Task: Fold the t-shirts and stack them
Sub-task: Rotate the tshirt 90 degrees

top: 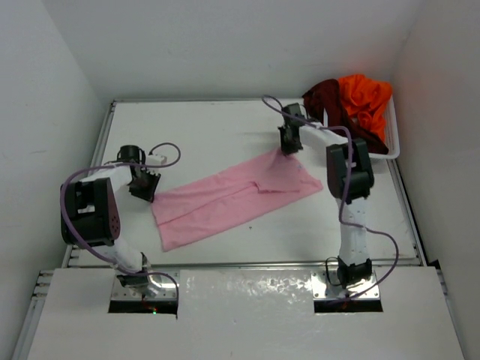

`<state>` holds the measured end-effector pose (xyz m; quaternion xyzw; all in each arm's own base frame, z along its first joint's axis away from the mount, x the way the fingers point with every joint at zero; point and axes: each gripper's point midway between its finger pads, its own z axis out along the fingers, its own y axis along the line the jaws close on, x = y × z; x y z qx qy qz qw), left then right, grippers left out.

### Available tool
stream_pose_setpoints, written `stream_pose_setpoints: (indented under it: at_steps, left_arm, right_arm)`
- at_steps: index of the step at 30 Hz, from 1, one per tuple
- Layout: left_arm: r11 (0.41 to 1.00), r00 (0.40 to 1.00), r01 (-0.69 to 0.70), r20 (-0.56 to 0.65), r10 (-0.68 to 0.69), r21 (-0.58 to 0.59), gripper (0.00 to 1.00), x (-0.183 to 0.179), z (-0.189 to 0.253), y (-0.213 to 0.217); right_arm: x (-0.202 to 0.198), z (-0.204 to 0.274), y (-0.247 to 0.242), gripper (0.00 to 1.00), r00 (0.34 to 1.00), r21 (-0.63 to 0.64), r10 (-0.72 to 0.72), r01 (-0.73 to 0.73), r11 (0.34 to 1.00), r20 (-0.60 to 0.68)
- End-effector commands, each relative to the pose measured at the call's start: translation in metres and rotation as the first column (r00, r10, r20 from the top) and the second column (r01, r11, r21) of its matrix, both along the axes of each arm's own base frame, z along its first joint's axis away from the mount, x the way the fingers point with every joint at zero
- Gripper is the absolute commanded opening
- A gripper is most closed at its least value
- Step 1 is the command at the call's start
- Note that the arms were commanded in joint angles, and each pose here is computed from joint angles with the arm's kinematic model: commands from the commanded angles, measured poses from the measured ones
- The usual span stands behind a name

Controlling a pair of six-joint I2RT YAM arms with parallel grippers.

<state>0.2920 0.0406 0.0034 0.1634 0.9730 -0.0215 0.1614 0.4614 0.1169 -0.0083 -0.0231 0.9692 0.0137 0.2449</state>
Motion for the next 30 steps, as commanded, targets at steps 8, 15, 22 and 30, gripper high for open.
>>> stream_pose_setpoints:
  at_steps: [8,15,22,30]
  left_arm:
    - [0.989,0.977,0.142,-0.153,-0.145,-0.029,0.56,-0.058,0.001,-0.004]
    - [0.989,0.985,0.143,-0.096,-0.145,-0.031,0.68,-0.051,0.024,-0.006]
    - [0.986,0.984,0.162,-0.071,-0.165,-0.038,0.73,-0.039,0.037,-0.005]
    - [0.997,0.995,0.079,0.068,-0.078,-0.02,0.7,0.02,0.065,0.004]
  right_arm:
    - [0.151,-0.004,0.04,0.48,0.978,0.067,-0.058,0.046,0.997,0.198]
    - [0.196,0.171,0.023,0.83,0.84,0.212,-0.12,0.006,0.977,0.53]
    - [0.152,0.28,0.008,0.99,0.742,0.183,-0.086,-0.05,0.982,0.665]
    - [0.033,0.171,-0.008,0.08,0.862,0.369,-0.322,0.174,0.913,0.391]
